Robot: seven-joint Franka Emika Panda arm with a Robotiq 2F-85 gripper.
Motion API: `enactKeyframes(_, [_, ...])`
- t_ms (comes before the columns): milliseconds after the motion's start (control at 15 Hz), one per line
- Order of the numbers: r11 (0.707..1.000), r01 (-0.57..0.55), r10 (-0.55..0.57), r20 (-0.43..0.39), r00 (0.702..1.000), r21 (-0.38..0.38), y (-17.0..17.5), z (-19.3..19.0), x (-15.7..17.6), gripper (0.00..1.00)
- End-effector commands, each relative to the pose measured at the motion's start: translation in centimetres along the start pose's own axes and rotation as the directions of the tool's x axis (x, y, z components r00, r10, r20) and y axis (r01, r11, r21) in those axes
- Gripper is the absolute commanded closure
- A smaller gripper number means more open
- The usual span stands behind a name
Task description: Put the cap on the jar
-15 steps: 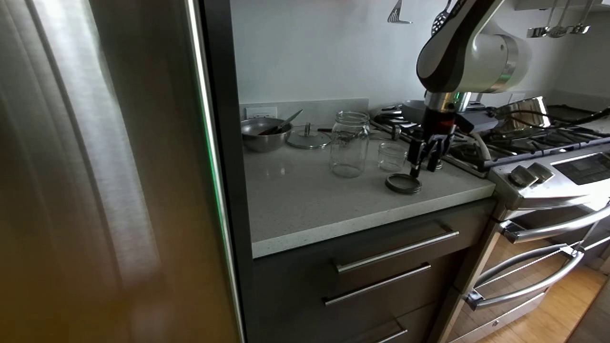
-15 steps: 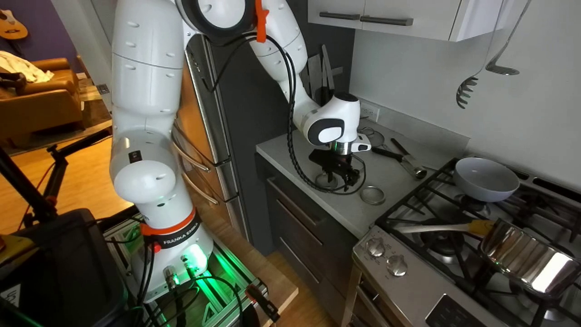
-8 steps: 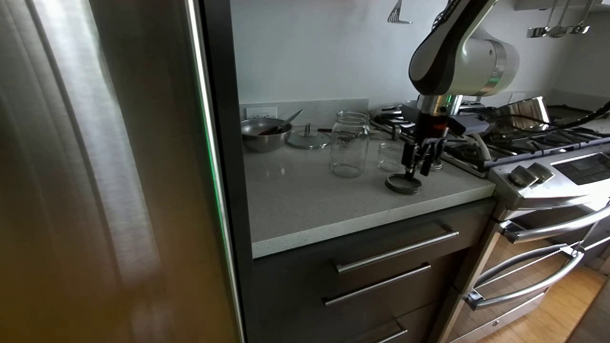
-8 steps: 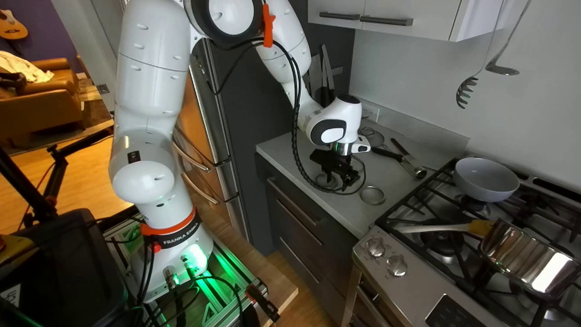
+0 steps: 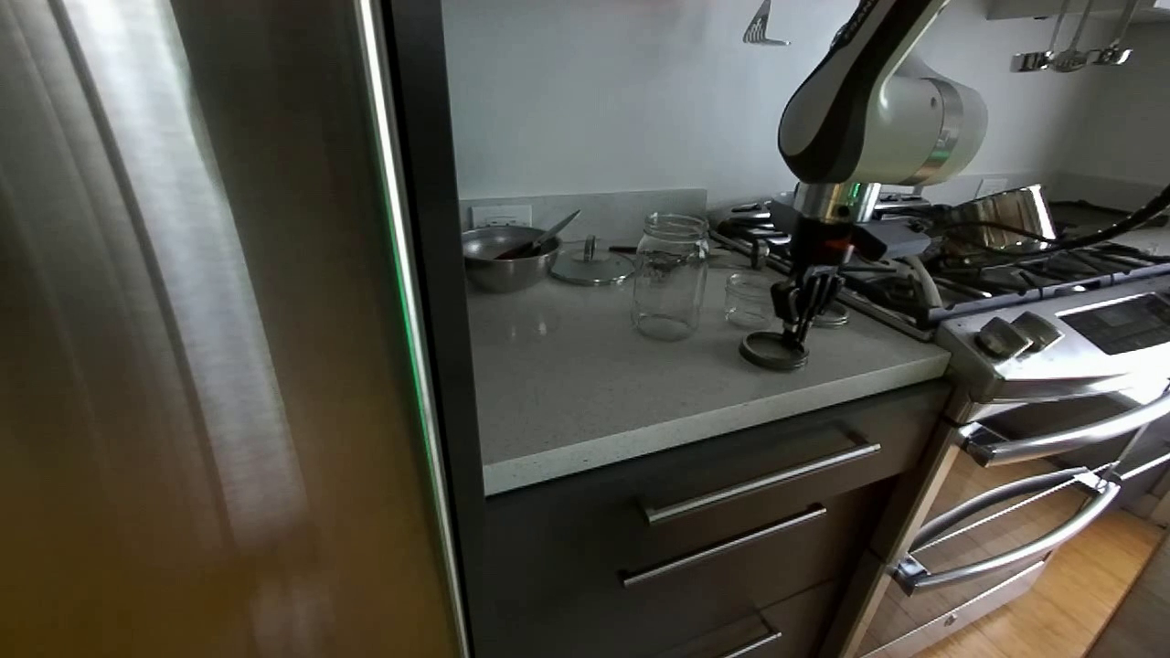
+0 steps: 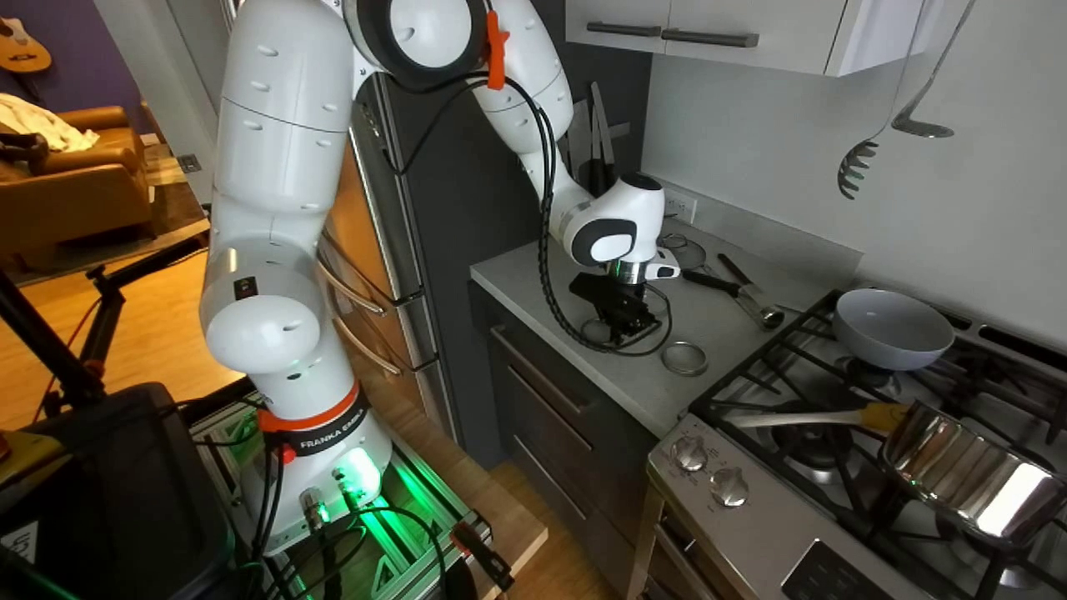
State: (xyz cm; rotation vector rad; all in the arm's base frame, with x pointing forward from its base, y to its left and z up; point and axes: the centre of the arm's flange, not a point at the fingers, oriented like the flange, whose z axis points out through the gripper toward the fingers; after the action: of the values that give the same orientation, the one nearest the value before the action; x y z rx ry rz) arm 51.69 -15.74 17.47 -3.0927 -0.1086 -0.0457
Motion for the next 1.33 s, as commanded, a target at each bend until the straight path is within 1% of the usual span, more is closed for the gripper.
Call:
enactKeyframes(0, [1.000,0.011,-0.011,0.004,1.000,0.013,-0.1,-0.5,0.0,0.64])
enactKeyframes(67, [1.000,0.012,-0.012,0.002,1.000,0.012,-0.1,-0.6,0.0,0.64])
enactKeyframes(133, [1.000,0.013,-0.013,0.000,1.000,0.012,-0.2,-0.7,0.1,0.59])
enactKeyframes(200, [1.000,0.016,-0.016,-0.001,1.000,0.012,-0.2,-0.7,0.1,0.76])
enactKeyframes(400, [1.000,0.021,-0.021,0.000,1.000,0.012,-0.3,-0.8,0.1,0.98])
enactKeyframes(533, [1.000,0.023,-0.023,0.000,1.000,0.012,-0.3,-0.8,0.1,1.00])
enactKeyframes(600, [1.000,0.026,-0.026,0.000,1.000,0.012,-0.3,-0.8,0.1,0.98])
enactKeyframes(800, [0.999,0.042,-0.042,0.004,0.999,-0.011,-1.0,-1.9,-0.1,0.98])
enactKeyframes(1000, [0.996,0.070,-0.068,0.026,0.997,-0.056,-2.3,-5.0,-0.7,0.98])
enactKeyframes(1267, [0.983,0.141,-0.129,0.101,0.987,-0.119,-4.4,-9.5,-1.7,0.98])
